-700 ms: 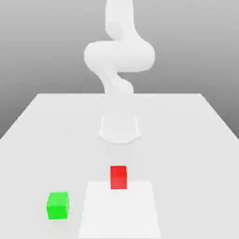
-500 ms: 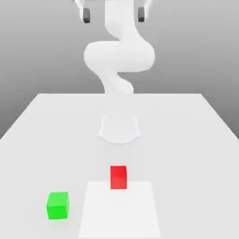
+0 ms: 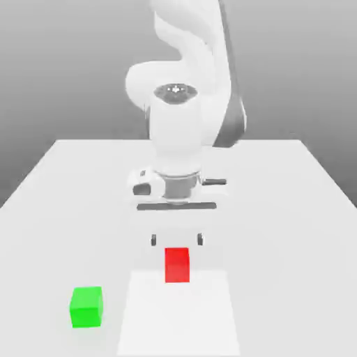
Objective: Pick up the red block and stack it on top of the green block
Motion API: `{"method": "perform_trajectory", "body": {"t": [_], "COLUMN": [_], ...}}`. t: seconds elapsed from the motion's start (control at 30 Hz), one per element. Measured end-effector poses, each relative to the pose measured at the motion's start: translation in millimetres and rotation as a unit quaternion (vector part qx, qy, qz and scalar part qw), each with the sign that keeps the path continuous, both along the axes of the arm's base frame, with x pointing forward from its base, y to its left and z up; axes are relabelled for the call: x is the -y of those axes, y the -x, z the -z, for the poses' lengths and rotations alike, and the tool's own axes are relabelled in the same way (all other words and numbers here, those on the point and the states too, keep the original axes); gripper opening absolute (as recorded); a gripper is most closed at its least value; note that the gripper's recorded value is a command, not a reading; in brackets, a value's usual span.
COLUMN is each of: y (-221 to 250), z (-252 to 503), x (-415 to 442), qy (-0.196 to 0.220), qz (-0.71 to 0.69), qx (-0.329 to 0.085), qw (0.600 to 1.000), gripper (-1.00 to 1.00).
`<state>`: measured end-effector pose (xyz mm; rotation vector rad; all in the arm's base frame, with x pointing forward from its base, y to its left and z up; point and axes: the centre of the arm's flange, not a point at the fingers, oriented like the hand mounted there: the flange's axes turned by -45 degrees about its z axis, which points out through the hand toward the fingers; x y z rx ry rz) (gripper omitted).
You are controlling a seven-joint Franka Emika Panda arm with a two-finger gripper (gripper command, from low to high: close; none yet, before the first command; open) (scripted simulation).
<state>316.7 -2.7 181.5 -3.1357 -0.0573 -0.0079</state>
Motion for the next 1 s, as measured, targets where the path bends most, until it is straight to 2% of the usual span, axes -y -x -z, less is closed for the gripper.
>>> {"method": "perform_trajectory", "body": {"t": [0.13,0.17,0.4,0.7,1.0], "y": [3.6,4.6,4.5,3.1,-71.4], "z": [31.3,36.4,36.3,-23.6,-55.4], "x": [0.3,0.3,0.2,1.6,126.9], "qy": [0.002,0.002,0.002,0.002,0.004], "qz": [0.001,0.001,0.001,0.002,0.041], "qx": [-0.002,-0.002,-0.002,-0.002,-0.004], "qw": [1.0,1.0,1.0,1.0,0.999], "gripper": [0.0,-1.0,-1.0,-1.0,-1.0]}}
